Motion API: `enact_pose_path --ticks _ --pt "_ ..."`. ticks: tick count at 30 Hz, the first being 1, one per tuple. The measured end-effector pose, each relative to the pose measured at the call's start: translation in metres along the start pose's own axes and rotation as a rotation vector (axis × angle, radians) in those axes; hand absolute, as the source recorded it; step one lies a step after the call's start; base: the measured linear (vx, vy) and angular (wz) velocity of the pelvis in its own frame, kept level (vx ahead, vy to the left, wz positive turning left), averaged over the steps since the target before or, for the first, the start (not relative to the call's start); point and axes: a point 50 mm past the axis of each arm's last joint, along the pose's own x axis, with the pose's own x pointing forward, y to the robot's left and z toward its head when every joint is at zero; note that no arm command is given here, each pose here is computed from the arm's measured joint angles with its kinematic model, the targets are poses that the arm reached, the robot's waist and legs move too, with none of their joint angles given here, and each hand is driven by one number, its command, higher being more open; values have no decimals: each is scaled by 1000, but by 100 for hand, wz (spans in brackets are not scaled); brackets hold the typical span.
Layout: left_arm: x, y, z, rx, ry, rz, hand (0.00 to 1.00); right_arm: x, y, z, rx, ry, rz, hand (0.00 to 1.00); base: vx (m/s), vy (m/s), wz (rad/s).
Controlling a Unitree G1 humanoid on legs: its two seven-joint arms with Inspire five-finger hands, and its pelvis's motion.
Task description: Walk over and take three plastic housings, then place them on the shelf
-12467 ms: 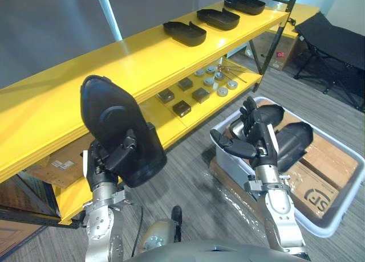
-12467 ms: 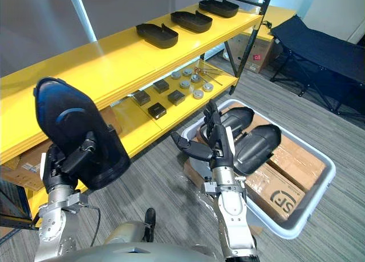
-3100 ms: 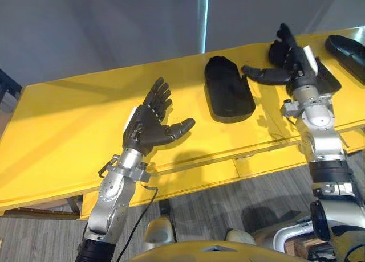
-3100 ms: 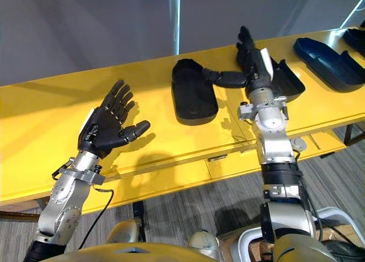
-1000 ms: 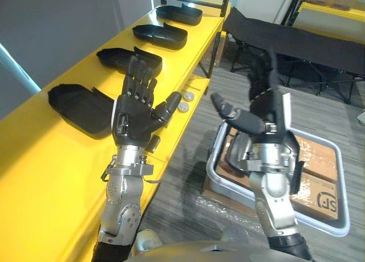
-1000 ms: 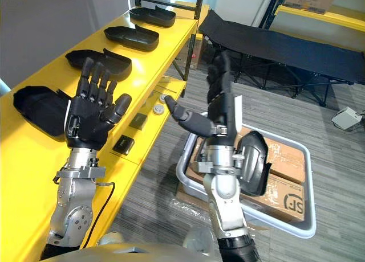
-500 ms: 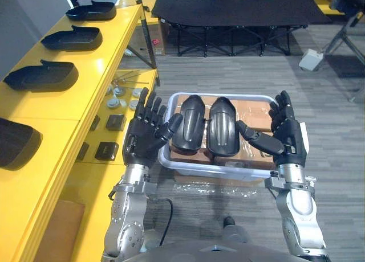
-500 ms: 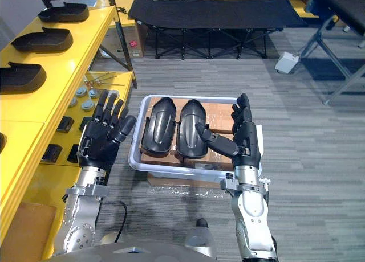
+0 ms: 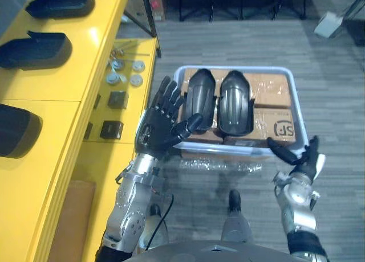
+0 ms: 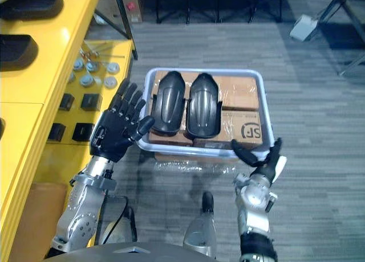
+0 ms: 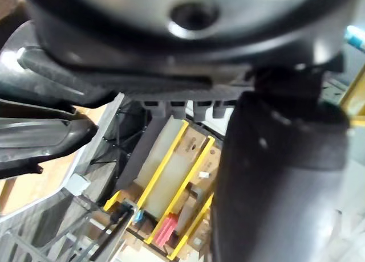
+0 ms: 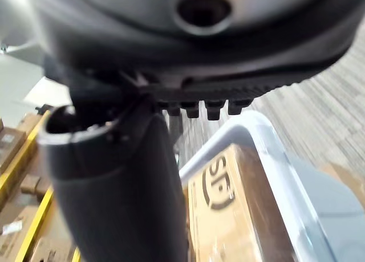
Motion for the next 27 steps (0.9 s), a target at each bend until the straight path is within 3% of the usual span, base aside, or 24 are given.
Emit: enact_pose_path --ticks 7,13,20,27 --pt "12 0 -4 44 59 -75 100 55 13 48 10 -68 -44 100 -38 5 15" --pt "11 5 -10 53 99 -66 100 67 32 66 12 -86 -1 100 -27 16 12" --pt "13 10 -16 48 123 -50 100 87 33 108 -20 -165 9 100 -4 2 0" --pt "15 13 -28 41 170 -41 100 105 31 123 -73 -135 16 100 -27 18 10"
